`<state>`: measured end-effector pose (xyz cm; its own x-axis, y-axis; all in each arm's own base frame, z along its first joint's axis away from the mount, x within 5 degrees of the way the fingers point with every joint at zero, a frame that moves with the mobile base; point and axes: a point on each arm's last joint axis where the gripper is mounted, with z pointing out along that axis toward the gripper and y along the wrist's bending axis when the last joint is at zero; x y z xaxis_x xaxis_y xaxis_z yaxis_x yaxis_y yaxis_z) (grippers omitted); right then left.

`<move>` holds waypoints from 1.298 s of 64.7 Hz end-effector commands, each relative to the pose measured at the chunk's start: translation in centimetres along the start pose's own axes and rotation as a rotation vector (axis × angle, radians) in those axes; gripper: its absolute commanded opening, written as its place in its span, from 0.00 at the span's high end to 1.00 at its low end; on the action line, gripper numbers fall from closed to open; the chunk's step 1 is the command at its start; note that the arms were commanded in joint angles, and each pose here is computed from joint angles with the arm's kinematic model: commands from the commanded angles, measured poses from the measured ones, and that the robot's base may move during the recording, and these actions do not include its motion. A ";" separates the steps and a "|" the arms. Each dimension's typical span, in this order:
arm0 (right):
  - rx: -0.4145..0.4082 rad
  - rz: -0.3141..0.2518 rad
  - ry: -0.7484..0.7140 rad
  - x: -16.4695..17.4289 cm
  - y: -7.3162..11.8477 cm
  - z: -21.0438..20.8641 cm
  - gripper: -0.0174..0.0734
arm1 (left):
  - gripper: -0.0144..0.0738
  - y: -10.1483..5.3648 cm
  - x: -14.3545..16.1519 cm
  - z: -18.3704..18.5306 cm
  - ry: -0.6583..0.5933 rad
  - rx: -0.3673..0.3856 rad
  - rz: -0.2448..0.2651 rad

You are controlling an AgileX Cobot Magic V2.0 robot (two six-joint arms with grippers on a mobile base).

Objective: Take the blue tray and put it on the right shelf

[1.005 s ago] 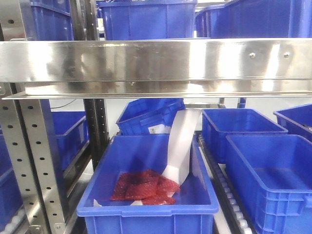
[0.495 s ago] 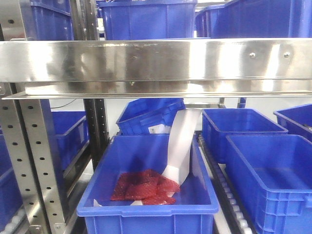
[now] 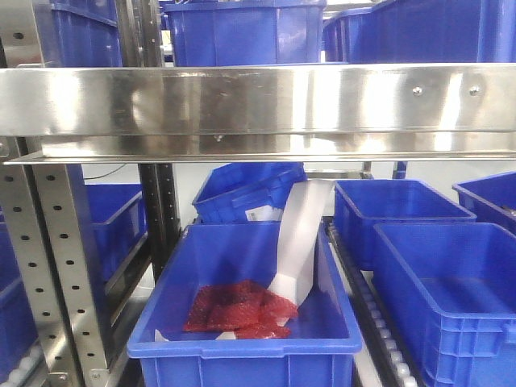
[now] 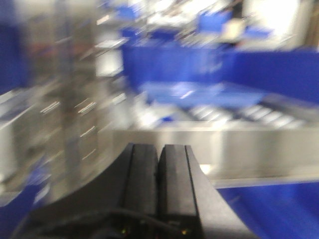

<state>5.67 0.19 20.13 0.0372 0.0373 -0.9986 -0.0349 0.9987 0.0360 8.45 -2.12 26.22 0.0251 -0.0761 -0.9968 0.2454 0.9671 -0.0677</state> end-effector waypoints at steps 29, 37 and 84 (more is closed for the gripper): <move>-0.001 0.001 -0.132 -1.7 0.0 -0.3 0.76 | 0.89 1.4 6.2 -3.4 -0.063 -0.173 -0.045; -0.001 0.001 -0.132 -1.7 0.0 -0.3 0.76 | 0.89 1.4 6.3 -3.4 -0.054 -0.174 -0.031; -0.001 0.001 -0.132 -1.7 0.0 -0.3 0.76 | 0.89 1.4 6.1 -3.4 -0.061 -0.176 0.050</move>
<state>5.67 0.19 20.13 0.0372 0.0395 -0.9985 -0.0349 0.9987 0.0382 5.67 -0.40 19.85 0.0113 -0.0269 -0.9996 0.0702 0.9972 -0.0261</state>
